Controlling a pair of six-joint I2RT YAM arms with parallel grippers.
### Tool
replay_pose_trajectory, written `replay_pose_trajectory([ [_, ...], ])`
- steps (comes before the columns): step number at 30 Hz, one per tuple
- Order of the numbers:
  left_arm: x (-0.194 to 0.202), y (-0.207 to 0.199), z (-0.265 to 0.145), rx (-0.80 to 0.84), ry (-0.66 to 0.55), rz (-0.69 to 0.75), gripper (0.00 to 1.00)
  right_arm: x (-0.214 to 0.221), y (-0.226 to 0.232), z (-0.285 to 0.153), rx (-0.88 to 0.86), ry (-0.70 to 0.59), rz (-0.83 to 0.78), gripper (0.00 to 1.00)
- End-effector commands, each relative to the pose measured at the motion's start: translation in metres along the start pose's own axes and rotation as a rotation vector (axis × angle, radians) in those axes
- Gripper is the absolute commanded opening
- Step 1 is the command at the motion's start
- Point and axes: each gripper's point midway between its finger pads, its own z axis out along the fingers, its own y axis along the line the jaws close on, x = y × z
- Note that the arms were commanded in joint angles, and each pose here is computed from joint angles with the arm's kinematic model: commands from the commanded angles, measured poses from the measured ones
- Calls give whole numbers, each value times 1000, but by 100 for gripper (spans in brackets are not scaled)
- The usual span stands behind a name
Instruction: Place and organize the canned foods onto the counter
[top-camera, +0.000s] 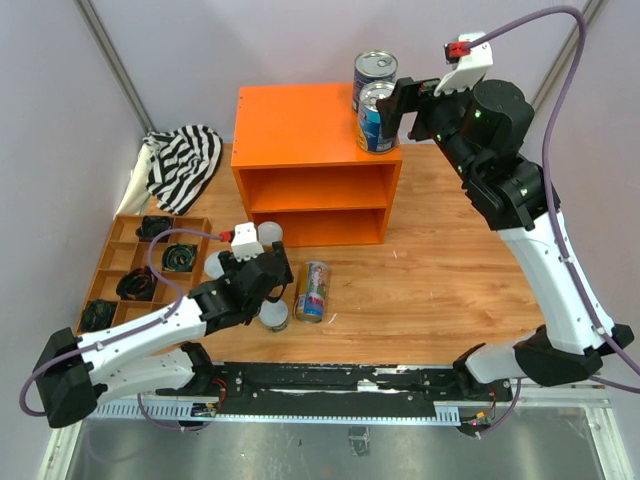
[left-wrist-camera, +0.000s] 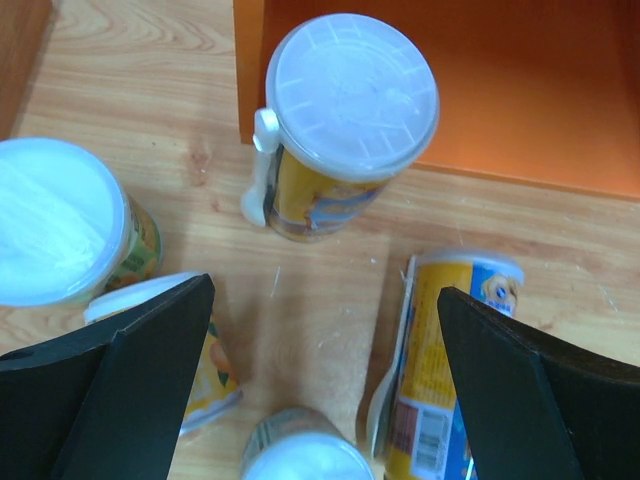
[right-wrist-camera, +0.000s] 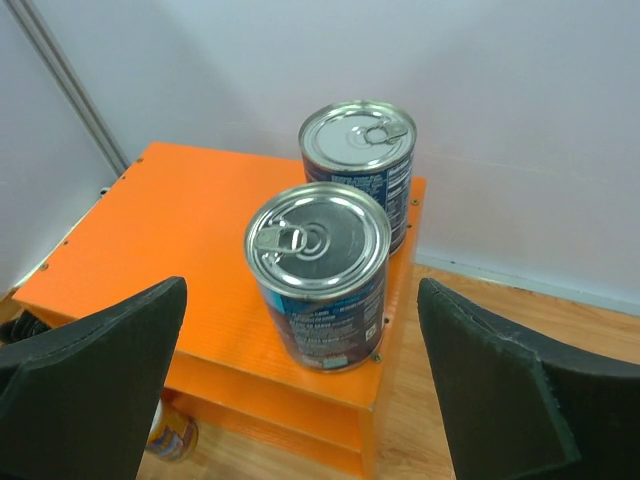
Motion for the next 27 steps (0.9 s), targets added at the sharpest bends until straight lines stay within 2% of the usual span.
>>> replay_pose_trajectory([
  [1,-9,2,19,-21,-64,-18,99,-12,8,-19,-37,-62,3,99],
  [7,-12,12,37,-37,-94,-42,99,-7,7,-36,-46,-72,1,99],
  [16,-20,-3,52,4,-144,9,99,6,8,-50,-66,-66,-4,99],
  [27,-20,-4,69,-46,-166,38,99,29,4,-59,-70,-50,-11,99],
])
